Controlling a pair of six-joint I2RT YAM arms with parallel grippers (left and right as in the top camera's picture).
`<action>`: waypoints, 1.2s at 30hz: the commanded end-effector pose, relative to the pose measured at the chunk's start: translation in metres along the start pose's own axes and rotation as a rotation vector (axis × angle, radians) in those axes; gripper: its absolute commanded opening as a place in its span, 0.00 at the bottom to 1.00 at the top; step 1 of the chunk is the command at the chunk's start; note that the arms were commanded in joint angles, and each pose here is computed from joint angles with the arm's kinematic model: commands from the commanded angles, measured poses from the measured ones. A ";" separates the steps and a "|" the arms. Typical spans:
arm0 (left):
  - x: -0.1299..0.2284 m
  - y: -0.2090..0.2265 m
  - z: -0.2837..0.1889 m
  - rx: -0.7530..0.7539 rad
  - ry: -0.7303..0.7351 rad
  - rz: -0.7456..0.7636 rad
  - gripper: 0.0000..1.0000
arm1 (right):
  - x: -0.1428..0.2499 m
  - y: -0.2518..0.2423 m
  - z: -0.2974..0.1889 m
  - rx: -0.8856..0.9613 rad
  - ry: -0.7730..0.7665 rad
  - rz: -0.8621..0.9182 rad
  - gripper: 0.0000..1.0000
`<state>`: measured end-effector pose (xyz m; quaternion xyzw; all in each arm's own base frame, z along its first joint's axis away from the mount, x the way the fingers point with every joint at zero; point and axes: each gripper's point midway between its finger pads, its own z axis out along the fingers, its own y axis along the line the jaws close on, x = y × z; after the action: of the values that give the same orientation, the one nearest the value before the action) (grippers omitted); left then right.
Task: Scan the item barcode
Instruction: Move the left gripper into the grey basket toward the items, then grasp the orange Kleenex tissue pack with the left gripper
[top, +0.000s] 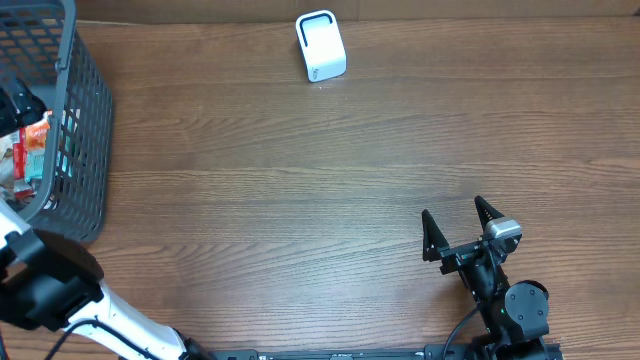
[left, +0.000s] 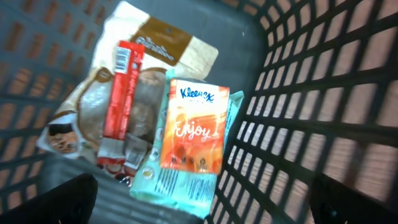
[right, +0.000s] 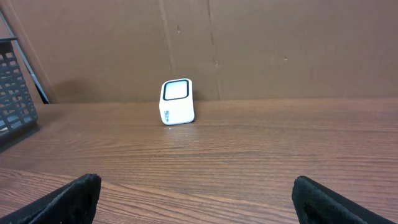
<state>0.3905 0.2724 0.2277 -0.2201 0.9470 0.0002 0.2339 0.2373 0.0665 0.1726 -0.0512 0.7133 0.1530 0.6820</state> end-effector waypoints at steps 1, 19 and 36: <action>0.001 -0.002 0.017 0.035 0.025 0.044 0.99 | 0.002 -0.004 0.000 0.018 -0.004 0.000 1.00; 0.026 0.009 0.103 0.064 0.185 0.055 1.00 | 0.002 -0.004 0.000 0.018 -0.004 0.000 1.00; 0.056 0.011 0.147 0.096 0.275 0.033 1.00 | 0.002 -0.004 0.000 0.018 -0.004 0.000 1.00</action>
<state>0.4069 0.2833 0.0855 -0.2059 0.9692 -0.0555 0.1232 0.2372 0.0665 0.1726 -0.0512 0.7133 0.1533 0.6819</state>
